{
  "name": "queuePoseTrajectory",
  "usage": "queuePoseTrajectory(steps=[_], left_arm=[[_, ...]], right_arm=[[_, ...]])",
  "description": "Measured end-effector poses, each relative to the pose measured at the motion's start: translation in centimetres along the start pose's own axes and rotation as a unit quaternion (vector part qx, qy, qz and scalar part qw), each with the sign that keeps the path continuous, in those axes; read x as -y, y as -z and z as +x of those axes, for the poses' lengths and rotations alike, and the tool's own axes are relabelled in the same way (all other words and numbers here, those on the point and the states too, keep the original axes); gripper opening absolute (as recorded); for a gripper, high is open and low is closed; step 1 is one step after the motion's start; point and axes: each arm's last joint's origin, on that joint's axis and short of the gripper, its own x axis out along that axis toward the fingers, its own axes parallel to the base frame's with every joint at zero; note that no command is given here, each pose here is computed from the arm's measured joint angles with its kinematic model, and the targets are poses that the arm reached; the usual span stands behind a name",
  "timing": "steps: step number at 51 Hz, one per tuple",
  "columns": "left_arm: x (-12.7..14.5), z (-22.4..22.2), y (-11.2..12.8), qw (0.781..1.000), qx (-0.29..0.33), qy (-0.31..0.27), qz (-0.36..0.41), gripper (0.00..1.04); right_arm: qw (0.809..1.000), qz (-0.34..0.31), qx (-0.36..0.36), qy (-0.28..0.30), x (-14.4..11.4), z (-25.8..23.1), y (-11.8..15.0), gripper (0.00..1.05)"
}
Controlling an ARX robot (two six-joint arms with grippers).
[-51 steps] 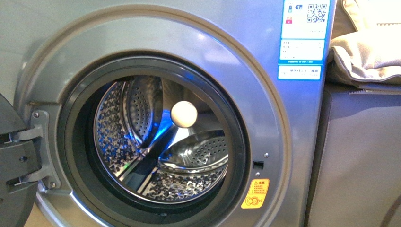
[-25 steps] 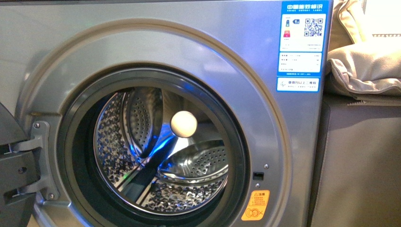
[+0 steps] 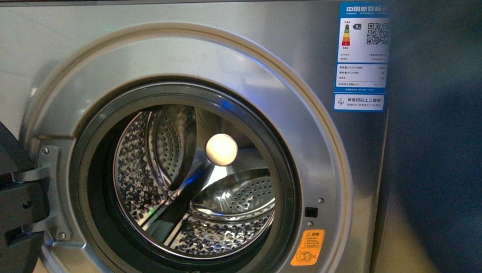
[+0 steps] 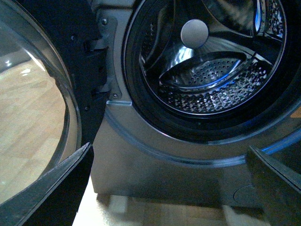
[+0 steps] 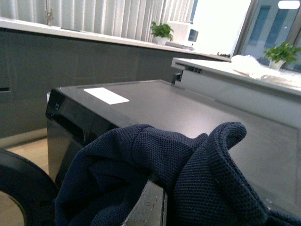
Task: Put clothes into washing machine
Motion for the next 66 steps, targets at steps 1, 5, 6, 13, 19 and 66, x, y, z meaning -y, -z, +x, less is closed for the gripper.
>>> queuePoseTrajectory(steps=[1, 5, 6, 13, 19, 66], left_arm=[[0.0, 0.0, 0.0, 1.0, 0.0, 0.0, 0.0, 0.98], [0.0, 0.0, 0.0, 1.0, 0.0, 0.0, 0.0, 0.98], [0.0, 0.0, 0.0, 1.0, 0.0, 0.0, 0.0, 0.98], [0.0, 0.0, 0.0, 1.0, 0.0, 0.0, 0.0, 0.98], [0.0, 0.0, 0.0, 1.0, 0.0, 0.0, 0.0, 0.98], [-2.9, 6.2, -11.6, 0.986, 0.051, 0.16, 0.012, 0.98]], right_arm=[[1.0, 0.003, -0.005, -0.004, -0.1, 0.3, 0.5, 0.04], [1.0, 0.011, -0.017, -0.017, -0.4, 1.0, 2.1, 0.04], [1.0, 0.014, -0.02, -0.019, -0.4, 1.1, 2.5, 0.04], [0.998, 0.031, -0.026, -0.04, -0.6, 1.3, 4.8, 0.04], [0.998, 0.04, -0.02, -0.043, -0.8, 0.9, 5.9, 0.04], [0.998, 0.044, -0.016, -0.039, -0.7, 0.4, 5.8, 0.04]])
